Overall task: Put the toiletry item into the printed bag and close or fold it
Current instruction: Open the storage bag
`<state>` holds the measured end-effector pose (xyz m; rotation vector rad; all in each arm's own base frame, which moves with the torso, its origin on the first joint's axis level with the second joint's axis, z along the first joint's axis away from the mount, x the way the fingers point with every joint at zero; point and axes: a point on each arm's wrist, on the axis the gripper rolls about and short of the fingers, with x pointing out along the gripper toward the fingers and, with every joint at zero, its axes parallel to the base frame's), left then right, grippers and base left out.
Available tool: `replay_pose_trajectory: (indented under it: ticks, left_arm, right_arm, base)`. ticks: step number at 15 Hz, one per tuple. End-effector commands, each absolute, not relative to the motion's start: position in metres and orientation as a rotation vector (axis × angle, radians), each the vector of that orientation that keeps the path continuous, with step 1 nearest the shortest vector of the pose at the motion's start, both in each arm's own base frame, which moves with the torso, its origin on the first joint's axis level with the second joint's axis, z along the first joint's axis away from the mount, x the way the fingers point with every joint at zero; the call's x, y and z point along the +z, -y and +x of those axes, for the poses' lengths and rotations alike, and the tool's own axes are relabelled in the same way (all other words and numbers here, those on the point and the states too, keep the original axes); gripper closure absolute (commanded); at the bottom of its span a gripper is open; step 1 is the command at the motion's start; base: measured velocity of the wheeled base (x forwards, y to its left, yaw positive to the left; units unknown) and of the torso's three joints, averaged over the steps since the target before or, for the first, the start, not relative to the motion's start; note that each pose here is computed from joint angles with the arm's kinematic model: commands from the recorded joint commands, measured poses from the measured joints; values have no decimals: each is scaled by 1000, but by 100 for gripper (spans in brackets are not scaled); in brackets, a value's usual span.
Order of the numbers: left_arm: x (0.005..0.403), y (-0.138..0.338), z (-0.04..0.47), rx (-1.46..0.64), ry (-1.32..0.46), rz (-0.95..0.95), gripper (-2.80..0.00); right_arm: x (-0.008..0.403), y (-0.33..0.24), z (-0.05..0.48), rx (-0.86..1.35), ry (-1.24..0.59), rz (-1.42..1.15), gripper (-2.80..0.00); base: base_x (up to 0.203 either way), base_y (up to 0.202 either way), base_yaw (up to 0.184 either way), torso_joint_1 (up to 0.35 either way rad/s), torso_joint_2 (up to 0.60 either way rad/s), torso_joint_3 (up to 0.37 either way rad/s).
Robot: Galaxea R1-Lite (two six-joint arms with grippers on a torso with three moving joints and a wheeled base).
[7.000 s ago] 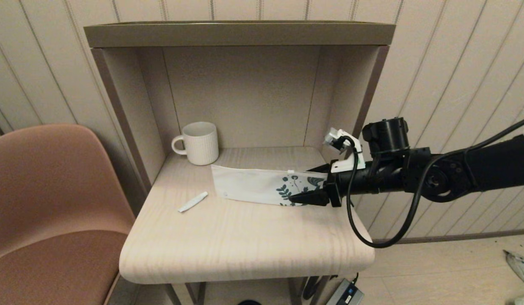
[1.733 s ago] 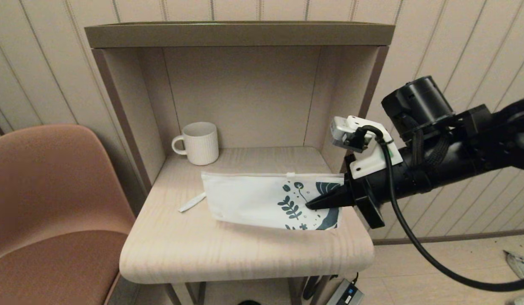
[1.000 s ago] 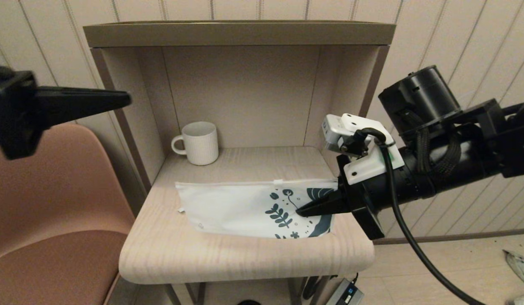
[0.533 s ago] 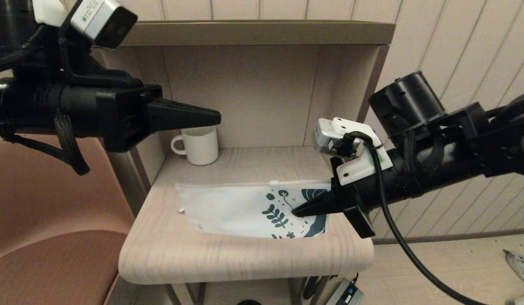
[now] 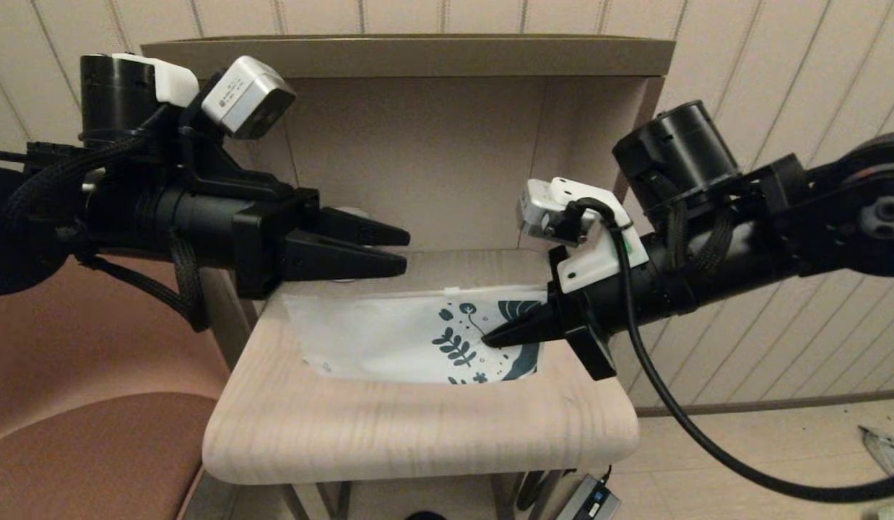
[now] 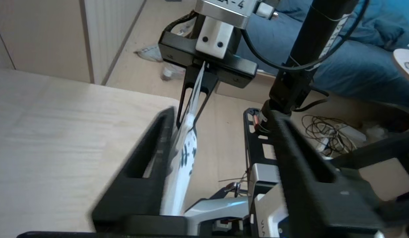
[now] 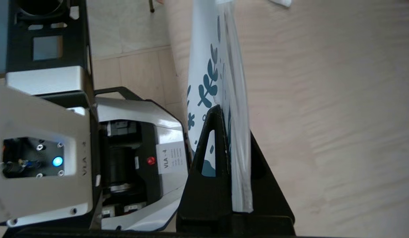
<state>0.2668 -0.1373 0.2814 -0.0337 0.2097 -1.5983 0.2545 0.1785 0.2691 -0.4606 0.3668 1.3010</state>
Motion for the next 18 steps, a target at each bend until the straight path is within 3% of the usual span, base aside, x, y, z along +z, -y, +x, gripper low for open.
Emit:
replay_pose_trajectory:
  ticks: [1,7,11,14,18]
  left_arm:
    - [272,144,281,-1604,-237,-46,-280]
    - [258,161,296,-1640,-213,-27,-280]
    - [255,161,295,-1658,-93,91,-280]
    - [246,162,297,-1658,-106,98,-280]
    - [263,156,292,-1631,-147,92,-280]
  right_arm:
    - [262,-185,264,1308,-385,-460,0]
    - [262,-187,269,1316,-405,-452,0]
    - [258,-190,272,1318,-418,-451,0]
    - [265,-189,270,1317,-410,-450,0]
    - [274,-187,267,1319,-418,-452,0]
  base:
    - [0,0,0,0,0,0]
    - [0,0,0,0,0,0]
    - [0,0,0,0,0,0]
    - [0,0,0,0,0,0]
    - [0,0,0,0,0,0]
